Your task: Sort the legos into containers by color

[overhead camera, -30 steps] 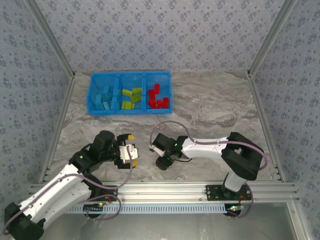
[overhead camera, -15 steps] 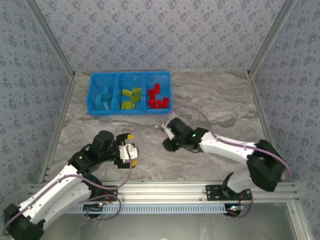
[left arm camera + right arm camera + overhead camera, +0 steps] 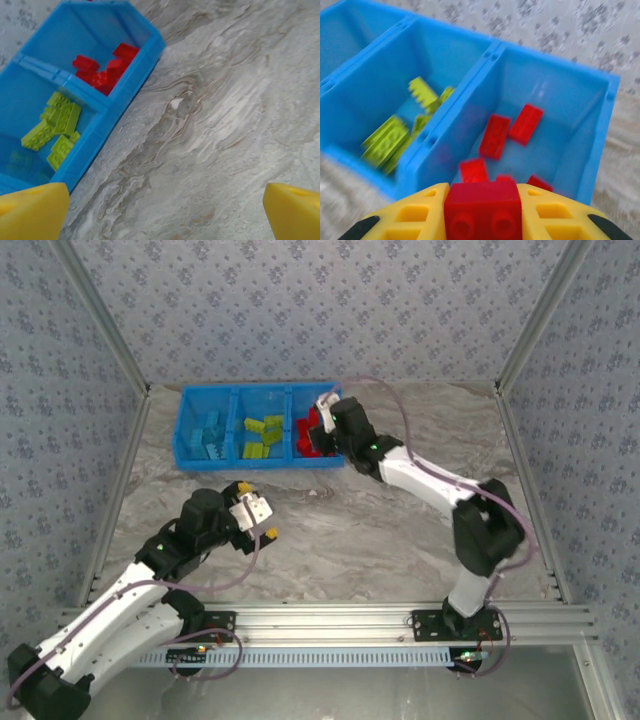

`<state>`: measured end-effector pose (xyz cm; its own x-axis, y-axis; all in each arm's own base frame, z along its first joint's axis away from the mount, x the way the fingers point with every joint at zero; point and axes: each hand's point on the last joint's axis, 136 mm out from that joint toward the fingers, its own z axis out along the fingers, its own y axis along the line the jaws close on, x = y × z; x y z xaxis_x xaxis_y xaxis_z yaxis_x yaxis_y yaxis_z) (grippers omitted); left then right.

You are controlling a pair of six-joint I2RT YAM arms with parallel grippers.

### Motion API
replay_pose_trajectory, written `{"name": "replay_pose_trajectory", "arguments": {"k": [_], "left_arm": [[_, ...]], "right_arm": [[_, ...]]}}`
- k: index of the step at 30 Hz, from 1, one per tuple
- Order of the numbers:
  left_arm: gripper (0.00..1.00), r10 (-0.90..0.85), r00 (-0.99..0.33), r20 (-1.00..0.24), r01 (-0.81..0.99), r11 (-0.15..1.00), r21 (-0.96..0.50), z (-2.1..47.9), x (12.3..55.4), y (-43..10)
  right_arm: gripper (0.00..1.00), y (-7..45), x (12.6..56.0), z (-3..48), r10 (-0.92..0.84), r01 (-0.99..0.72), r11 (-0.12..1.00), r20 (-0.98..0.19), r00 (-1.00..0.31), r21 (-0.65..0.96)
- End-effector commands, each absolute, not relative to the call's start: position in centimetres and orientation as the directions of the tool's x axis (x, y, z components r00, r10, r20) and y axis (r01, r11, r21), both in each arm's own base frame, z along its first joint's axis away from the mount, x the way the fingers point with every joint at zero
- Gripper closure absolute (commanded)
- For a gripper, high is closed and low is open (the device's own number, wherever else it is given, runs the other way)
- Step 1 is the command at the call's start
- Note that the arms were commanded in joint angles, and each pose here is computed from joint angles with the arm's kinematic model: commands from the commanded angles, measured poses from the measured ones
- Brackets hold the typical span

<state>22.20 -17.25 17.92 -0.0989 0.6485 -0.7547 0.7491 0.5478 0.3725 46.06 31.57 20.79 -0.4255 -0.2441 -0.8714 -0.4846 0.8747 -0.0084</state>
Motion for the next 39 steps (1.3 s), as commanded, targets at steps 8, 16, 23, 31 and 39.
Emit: {"name": "replay_pose_trajectory", "arguments": {"k": [8,16,23,31,39], "left_arm": [[0.01,0.676,-0.157,-0.720,0.694,0.594,0.406,18.1,23.4,-15.9],[0.01,0.683,-0.229,-0.694,0.610,0.656,0.445,18.3,24.6,-14.0],[0.01,0.209,-0.482,-0.851,0.130,0.977,0.167,22.0,27.2,-9.4],[0.01,0.072,-0.416,-0.907,-0.178,0.971,0.158,16.9,31.3,-1.6],[0.01,0.092,-0.423,-0.901,-0.137,0.977,0.164,11.7,35.4,1.5]], "right_arm": [[0.52,30.8,52.6,19.7,-0.300,-0.387,0.915,-0.829,-0.472,-0.111],[0.52,28.4,49.0,24.9,-0.205,-0.390,0.921,-0.882,-0.423,-0.027],[0.40,17.7,42.4,26.1,-0.062,-0.200,0.980,-0.928,-0.366,0.014],[0.19,0.7,36.5,19.7,0.134,0.267,0.963,-0.921,-0.367,0.034],[0.08,-3.7,37.8,12.9,-0.030,0.338,0.921,-0.902,-0.432,-0.192]]}}
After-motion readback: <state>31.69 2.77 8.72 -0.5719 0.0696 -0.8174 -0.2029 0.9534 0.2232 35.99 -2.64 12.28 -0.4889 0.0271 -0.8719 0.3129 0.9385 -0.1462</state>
